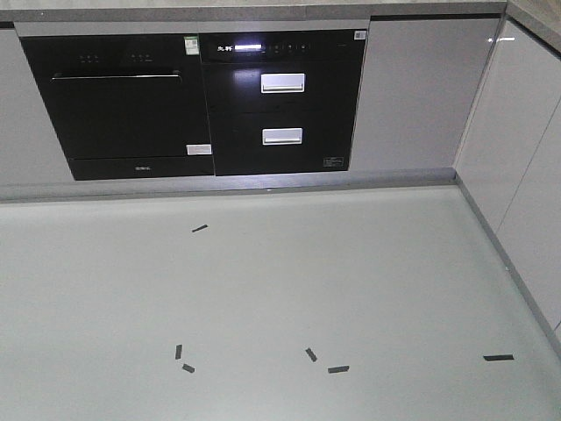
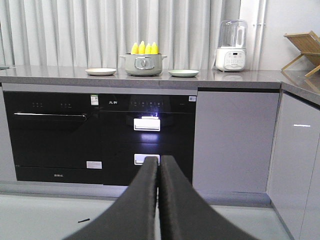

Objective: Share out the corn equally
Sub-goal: 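Drive the base toward the counter with the pot and plates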

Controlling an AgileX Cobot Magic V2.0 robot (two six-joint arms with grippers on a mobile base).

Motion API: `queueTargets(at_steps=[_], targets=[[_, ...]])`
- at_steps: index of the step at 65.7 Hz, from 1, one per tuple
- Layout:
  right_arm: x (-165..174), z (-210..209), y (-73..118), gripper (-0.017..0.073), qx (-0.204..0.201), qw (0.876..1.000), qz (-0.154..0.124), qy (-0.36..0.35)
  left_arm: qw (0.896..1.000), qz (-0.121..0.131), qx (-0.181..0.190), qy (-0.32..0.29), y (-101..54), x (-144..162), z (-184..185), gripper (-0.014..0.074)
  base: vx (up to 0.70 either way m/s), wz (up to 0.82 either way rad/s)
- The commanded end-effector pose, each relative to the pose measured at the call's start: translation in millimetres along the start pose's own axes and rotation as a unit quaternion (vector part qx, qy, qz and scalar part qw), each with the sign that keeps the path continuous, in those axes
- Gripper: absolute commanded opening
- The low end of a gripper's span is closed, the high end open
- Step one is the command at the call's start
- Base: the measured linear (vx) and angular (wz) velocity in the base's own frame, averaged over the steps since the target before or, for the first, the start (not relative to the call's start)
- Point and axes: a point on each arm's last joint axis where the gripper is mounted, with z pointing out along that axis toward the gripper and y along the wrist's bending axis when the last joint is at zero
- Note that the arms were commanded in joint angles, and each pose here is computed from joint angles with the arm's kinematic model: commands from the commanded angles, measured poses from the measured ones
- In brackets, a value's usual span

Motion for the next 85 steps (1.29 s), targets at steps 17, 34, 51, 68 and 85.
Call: queueTargets(at_steps=[17,34,51,68,85], targets=[[-2.4,-0.3,-0.3,-0.0009,0.003,0.999,-0.008,-0.033,0.999,-0.007,-0.001,-0.033,0.4,2.6,0.5,-0.0006,0.00,0.00],[-2.4,-0.3,-0.3,-0.0009,0.003,0.999,-0.008,-0.033,0.999,-0.007,-0.001,-0.033,0.4,2.6,0.5,-0.0006,0.00,0.00],[-2.4,-0.3,-0.3,-0.0009,0.003,0.999,-0.008,-0.033,0.999,-0.007,-0.001,-0.033,0.4,2.6,0.5,-0.0006,0.00,0.00],[-2.4,-0.3,-0.3,-0.0009,0.003,0.999,-0.008,-0.033,0.999,-0.007,-0.001,-0.033,0.4,2.6,0.5,-0.0006,0.02,0.02],[-2.4,-0.3,-0.3,-0.0009,0.003,0.999,-0.008,-0.033,0.999,-0.007,-0.001,-0.033,0.4,2.6,0.5,-0.0006,0.11,0.01]])
